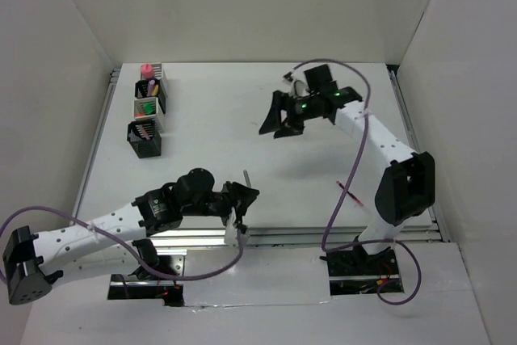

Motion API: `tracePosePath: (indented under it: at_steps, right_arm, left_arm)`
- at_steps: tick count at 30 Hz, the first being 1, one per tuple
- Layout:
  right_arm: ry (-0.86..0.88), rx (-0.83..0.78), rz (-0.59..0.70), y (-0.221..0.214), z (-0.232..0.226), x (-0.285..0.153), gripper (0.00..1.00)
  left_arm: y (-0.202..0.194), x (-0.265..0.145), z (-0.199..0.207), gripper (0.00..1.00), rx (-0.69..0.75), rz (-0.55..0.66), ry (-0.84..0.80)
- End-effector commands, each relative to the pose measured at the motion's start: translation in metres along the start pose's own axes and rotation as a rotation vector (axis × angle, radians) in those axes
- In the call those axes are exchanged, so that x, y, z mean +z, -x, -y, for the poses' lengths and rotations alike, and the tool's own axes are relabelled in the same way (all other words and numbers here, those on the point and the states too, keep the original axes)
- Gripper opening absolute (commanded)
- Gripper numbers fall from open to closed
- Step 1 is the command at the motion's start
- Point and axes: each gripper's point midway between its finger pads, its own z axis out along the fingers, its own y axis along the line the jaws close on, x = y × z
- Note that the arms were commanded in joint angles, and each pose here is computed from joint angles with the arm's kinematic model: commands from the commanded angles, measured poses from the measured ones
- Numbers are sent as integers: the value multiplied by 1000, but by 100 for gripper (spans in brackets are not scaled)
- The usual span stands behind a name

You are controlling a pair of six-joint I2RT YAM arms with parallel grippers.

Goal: Sort the stationery into containers
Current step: Place the pen in the storage box.

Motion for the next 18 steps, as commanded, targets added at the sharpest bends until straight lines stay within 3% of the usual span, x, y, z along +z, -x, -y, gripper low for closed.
tracePosePath:
  at_steps: [1, 2, 3, 5, 8, 11, 13, 14, 18]
  right_arm:
    - [-3, -172, 91, 20, 1, -65, 74]
    - [-40, -190, 102, 22, 7, -74, 72]
    - [-81, -244, 104, 21, 15, -80, 72]
    - [-216, -300, 95, 14, 44, -96, 71]
    - [-372, -311, 77, -2, 87, -120, 69]
    - [-483, -257, 67, -19, 131, -145, 68]
    - [-506, -222, 43, -33, 147, -153, 67]
    - [-527, -200, 55, -35, 160, -166, 67]
    - [-533, -155, 62, -43, 175, -179, 66]
  left_arm:
    - [13, -19, -56, 0, -408, -11, 200]
    - [14, -27, -77, 0, -487, -6, 245]
    - [1, -34, -85, 0, -683, -23, 301]
    - [-13, -44, -101, 0, -860, -52, 356]
    - [-55, -64, -112, 0, -1247, -117, 476]
    - [-131, -122, -120, 0, -1486, -201, 714]
    - [-159, -152, -121, 0, -1530, -214, 828]
    - [-184, -186, -118, 0, -1561, -248, 939]
    - [-223, -256, -118, 0, -1501, -265, 1151]
